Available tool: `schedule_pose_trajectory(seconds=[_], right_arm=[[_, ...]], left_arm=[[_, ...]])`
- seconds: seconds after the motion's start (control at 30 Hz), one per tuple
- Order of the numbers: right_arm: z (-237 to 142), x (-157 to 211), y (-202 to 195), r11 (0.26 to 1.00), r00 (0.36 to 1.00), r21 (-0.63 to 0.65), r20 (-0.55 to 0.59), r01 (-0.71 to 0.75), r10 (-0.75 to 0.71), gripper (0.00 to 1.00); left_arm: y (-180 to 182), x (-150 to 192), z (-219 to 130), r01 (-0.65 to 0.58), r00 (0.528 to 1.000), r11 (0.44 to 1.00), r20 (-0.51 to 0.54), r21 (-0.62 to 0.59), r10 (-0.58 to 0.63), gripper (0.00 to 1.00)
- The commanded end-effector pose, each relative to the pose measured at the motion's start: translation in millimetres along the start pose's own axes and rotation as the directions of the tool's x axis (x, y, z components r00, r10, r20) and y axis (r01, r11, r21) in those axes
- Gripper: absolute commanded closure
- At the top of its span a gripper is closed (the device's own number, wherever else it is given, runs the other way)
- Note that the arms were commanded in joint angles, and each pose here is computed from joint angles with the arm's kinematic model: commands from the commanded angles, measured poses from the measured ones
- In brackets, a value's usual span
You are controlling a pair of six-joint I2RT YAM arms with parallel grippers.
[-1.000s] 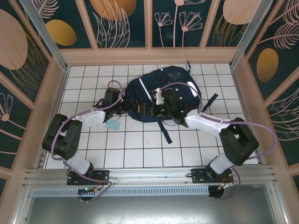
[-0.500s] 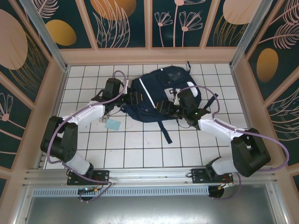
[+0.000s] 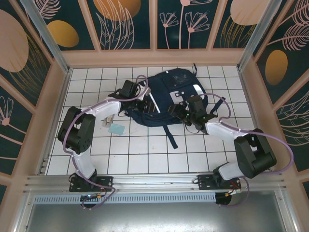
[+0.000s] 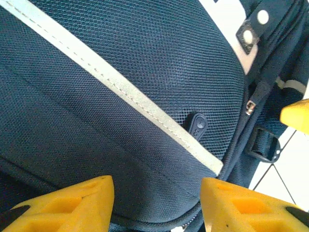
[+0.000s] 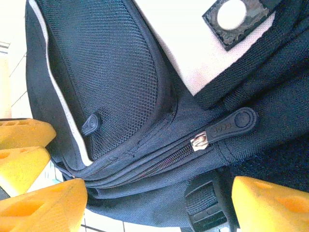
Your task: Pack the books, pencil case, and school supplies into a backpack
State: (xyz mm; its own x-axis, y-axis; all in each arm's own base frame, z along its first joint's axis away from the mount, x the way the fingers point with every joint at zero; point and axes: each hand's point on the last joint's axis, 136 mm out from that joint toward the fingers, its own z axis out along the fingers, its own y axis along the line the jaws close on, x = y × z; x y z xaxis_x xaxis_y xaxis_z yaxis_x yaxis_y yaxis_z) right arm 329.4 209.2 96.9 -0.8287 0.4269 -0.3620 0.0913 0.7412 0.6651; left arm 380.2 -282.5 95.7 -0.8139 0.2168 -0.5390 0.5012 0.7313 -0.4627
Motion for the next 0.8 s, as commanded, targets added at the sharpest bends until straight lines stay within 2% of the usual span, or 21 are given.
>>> schedule_pose_trajectory(seconds=[0.0, 0.43, 0.63, 0.77], right_arm=[[7.8, 0.0, 0.3, 1.000, 1.000, -0.014, -0.012, -0.018, 0.018, 0.21], [18.0, -1.3, 1.6, 0.999, 1.000, -0.025, -0.018, -0.025, 0.024, 0.21], [21.1, 0.1, 0.5, 0.999, 0.999, -0.023, -0.027, -0.024, 0.023, 0.21], [20.1, 0.9, 1.8, 0.999, 0.999, -0.030, -0.025, -0.024, 0.023, 0.21]], left_arm=[[19.1, 12.2, -5.5, 0.002, 0.999, 0.992, -0.041, -0.123, -0.007, 0.48], [9.8, 33.8, 4.1, -0.014, 0.991, 0.992, -0.134, -0.128, -0.004, 0.51], [10.2, 33.4, -18.5, 0.009, 0.995, 0.982, -0.094, -0.190, -0.027, 0.49], [6.1, 32.5, -17.7, 0.013, 0.996, 0.986, -0.088, -0.164, -0.028, 0.49]])
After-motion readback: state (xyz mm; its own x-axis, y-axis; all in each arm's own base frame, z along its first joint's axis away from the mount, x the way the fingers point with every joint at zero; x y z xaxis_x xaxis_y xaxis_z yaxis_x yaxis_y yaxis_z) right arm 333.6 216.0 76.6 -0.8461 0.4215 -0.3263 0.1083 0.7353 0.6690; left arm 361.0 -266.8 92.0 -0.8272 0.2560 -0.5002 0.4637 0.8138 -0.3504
